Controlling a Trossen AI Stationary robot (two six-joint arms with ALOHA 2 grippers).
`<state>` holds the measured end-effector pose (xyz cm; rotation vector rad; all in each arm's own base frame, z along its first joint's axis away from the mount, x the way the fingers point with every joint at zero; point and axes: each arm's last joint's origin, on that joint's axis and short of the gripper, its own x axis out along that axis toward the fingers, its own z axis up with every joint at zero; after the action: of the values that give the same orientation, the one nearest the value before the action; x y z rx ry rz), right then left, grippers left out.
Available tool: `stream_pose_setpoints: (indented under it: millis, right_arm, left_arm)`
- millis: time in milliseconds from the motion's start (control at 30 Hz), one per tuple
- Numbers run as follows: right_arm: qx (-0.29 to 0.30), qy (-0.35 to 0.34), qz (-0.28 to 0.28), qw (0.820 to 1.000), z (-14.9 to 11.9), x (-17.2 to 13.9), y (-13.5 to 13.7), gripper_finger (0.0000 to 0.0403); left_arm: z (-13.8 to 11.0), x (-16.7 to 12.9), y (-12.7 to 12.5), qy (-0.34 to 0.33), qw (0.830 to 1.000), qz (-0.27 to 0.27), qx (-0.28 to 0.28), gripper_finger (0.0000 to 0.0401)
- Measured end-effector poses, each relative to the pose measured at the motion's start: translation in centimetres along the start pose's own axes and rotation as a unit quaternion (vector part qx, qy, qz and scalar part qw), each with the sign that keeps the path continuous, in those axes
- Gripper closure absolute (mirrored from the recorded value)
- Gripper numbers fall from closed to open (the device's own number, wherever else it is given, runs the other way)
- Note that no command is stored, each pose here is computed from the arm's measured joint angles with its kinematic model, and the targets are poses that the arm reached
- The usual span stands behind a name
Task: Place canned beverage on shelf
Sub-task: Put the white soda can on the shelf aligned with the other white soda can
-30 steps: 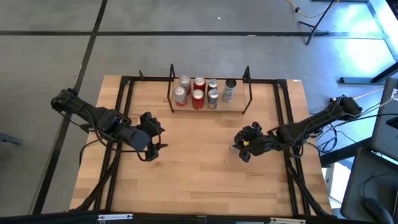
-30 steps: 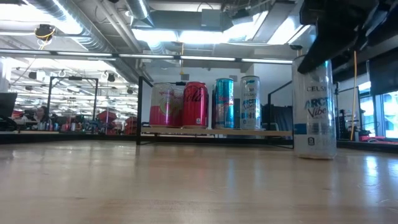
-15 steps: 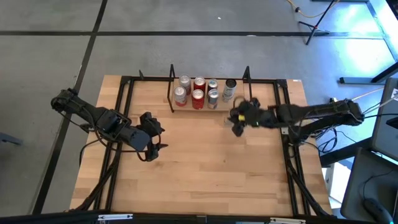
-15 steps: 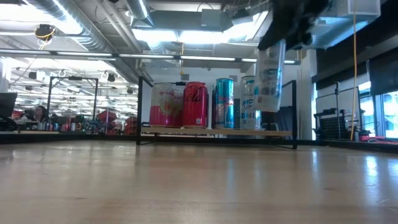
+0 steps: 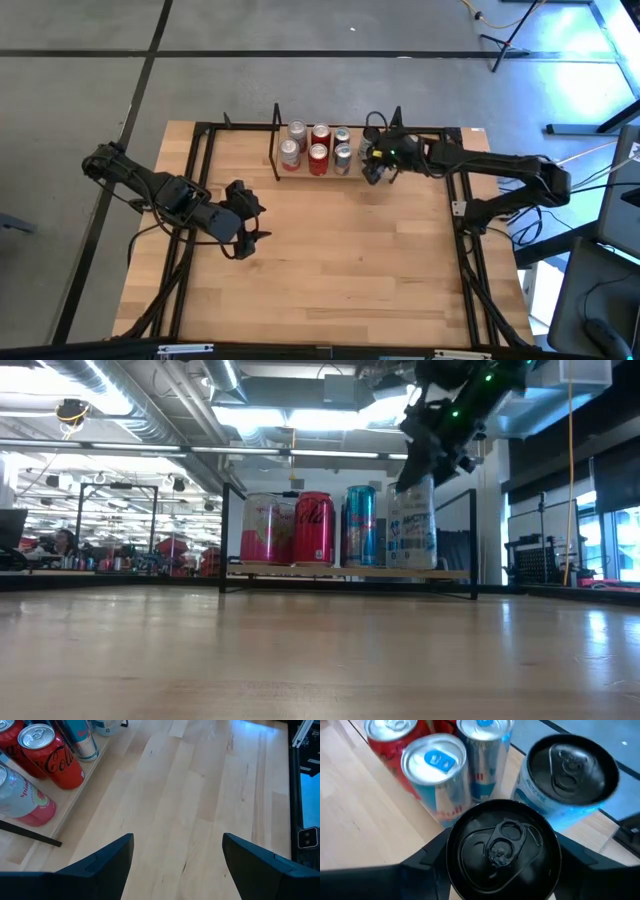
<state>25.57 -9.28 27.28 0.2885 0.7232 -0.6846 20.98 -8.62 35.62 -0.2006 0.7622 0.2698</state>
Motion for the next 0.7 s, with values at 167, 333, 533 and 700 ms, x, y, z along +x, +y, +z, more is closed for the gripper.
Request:
stream_pose_setpoints:
  millis: [167,333,533,700]
  right_arm:
    - [0.01,-0.006,0.009,1.0,0.6,1.2,-0.8,0.0182]
    - [0.015,-0.01,0.012,1.0,1.0,1.5,-1.7,0.0182]
    - [0.017,-0.01,0.02,1.0,1.1,1.8,-2.0,0.0171]
    - [0.006,-0.007,0.02,1.0,1.0,1.9,-1.9,0.0085]
  left_arm:
    - [0.0,0.0,0.0,-0.003,1.0,0.005,0.0,0.011]
    - [0.0,0.0,0.0,-0.004,1.0,0.006,0.0,0.011]
    - [0.0,0.0,0.0,-0.004,1.0,0.006,0.0,0.011]
    - [0.0,0.0,0.0,-0.004,1.0,0.006,0.0,0.011]
